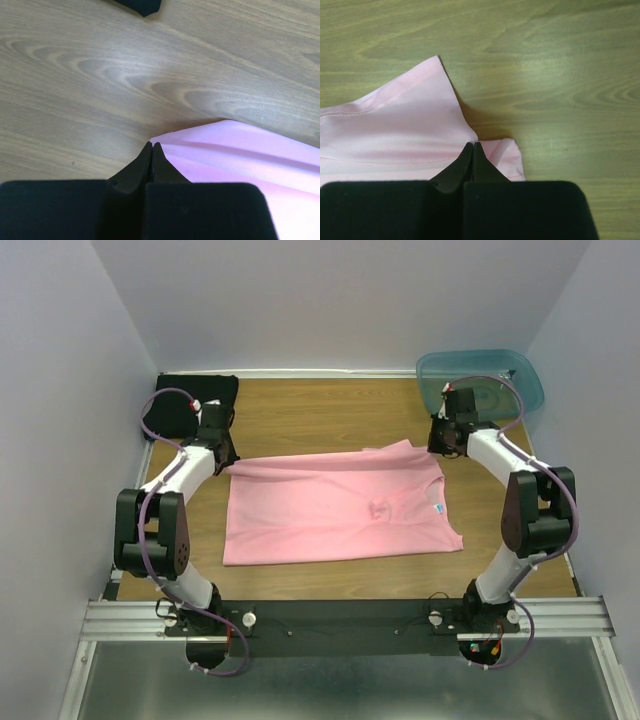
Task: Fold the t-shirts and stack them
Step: Fold the tshirt
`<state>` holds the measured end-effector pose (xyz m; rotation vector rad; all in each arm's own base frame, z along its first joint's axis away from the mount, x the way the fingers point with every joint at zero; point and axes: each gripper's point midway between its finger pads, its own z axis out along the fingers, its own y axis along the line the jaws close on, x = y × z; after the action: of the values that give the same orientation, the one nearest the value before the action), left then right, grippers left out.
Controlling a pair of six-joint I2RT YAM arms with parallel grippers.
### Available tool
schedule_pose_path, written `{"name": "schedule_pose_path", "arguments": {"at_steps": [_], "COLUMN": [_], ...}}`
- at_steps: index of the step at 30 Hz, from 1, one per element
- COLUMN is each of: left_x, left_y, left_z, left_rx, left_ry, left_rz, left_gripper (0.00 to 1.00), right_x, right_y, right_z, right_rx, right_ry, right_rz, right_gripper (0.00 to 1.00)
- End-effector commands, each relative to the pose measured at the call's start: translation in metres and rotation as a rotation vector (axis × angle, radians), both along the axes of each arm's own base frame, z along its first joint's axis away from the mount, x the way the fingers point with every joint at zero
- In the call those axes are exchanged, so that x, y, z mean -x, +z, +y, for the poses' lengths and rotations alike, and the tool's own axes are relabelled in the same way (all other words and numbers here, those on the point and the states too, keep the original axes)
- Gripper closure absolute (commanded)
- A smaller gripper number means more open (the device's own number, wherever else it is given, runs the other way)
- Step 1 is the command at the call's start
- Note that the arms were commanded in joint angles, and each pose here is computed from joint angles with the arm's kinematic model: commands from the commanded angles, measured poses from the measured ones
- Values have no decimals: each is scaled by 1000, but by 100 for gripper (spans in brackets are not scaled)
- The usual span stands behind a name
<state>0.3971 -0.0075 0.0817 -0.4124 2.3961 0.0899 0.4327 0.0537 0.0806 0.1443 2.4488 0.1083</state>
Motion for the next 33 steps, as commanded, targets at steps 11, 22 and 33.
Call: {"name": "schedule_pose_path", "arguments": {"at_steps": [11,22,33], "left_x": [28,33,25], "left_y": [13,15,31], "left_z": [9,3,-3], "left_rx": [4,33,56], "left_ry": [51,30,4], "left_rz": [1,-7,-58], "left_gripper": [100,100,100], "right_x": [33,47,51], "right_y": [21,28,45], "right_z": [-20,-37,-49], "right_rx": [9,44,70], "right_ry": [-132,-212,-271], "right_rz": [-22,-44,-91], "right_gripper": [100,99,99]}}
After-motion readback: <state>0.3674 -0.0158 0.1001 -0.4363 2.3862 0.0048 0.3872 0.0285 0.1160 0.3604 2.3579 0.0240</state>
